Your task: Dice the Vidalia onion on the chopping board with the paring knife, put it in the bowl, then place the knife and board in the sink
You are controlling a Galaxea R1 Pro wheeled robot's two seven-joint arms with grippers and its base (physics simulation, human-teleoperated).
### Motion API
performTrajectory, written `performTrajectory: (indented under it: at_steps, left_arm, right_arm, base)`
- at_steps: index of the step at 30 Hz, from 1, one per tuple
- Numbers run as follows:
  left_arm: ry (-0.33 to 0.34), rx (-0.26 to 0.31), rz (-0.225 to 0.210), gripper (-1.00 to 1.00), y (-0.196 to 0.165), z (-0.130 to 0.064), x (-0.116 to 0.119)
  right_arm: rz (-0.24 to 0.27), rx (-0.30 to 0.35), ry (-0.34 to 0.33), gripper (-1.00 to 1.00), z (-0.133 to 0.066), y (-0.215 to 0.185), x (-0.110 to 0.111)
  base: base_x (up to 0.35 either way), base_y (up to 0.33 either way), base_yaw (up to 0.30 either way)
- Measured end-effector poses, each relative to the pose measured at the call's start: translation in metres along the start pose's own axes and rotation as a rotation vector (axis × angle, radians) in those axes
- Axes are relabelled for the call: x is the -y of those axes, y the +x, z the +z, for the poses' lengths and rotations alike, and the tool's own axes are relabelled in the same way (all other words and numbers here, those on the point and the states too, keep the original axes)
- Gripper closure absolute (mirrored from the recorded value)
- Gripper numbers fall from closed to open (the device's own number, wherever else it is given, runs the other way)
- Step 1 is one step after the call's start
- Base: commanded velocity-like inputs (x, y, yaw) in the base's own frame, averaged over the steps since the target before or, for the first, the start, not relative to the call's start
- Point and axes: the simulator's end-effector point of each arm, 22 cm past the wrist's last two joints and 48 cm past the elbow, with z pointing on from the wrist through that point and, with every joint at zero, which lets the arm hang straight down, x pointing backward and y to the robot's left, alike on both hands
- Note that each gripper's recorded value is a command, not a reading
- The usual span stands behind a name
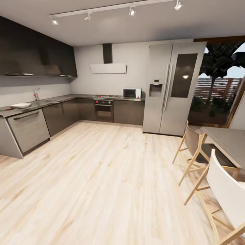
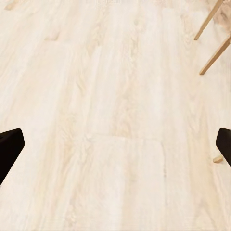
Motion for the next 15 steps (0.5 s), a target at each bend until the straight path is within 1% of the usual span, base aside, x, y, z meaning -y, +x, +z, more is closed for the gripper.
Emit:
performTrajectory:
  at_steps: [15]
  left_arm:
    - [0.001,0.000,0.002,-1.00,-0.0001,0.0000,0.0004]
  right_arm:
    - [-0.001,-0.009,0.000,-1.00,-0.0008,0.0040,0.0001]
  base:
    - [0.345,0.000,0.099]
